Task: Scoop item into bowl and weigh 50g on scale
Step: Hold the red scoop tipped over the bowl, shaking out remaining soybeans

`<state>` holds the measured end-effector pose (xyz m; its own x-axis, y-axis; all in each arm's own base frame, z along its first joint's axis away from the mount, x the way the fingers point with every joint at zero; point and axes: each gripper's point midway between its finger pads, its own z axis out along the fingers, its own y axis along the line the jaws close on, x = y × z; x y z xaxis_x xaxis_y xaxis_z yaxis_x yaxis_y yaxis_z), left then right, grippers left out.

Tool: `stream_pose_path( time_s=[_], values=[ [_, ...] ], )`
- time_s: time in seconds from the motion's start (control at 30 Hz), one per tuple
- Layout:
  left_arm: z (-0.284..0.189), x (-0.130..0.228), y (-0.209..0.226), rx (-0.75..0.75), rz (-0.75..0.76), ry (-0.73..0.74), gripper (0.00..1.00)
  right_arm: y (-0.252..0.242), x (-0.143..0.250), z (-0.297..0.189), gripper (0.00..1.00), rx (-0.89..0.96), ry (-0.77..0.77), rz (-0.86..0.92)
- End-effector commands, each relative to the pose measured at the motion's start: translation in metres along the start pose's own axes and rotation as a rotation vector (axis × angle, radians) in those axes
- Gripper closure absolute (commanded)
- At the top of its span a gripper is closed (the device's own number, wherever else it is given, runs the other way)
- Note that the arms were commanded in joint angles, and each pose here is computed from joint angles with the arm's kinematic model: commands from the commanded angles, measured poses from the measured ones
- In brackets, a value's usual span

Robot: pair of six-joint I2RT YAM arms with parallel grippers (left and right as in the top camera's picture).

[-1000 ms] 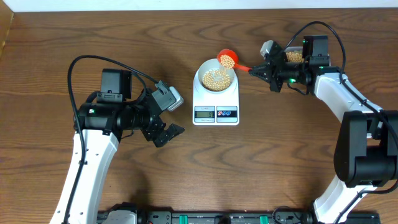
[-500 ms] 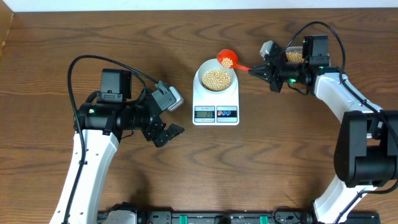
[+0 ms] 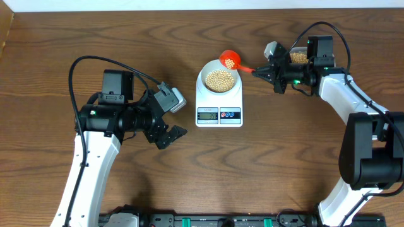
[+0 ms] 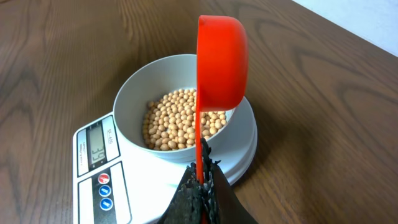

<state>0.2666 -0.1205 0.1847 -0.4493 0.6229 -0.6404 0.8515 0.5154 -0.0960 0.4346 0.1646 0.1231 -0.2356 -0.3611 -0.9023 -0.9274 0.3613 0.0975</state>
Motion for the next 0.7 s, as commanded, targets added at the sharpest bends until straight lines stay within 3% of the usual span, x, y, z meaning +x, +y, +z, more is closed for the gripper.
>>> stream_pose_path(
  time_s=[0.0, 0.67],
  values=[
    [-0.0078, -0.0080, 0.0010, -0.016, 0.030, -0.021, 0.01, 0.0068, -0.0044, 0.0068, 0.99, -0.027, -0.009, -0.029],
    [-0.0077, -0.0079, 0.0011, -0.015, 0.029, -0.021, 0.01, 0.0043, -0.0124, 0.0059, 0.99, 0.015, 0.011, -0.067]
  ],
)
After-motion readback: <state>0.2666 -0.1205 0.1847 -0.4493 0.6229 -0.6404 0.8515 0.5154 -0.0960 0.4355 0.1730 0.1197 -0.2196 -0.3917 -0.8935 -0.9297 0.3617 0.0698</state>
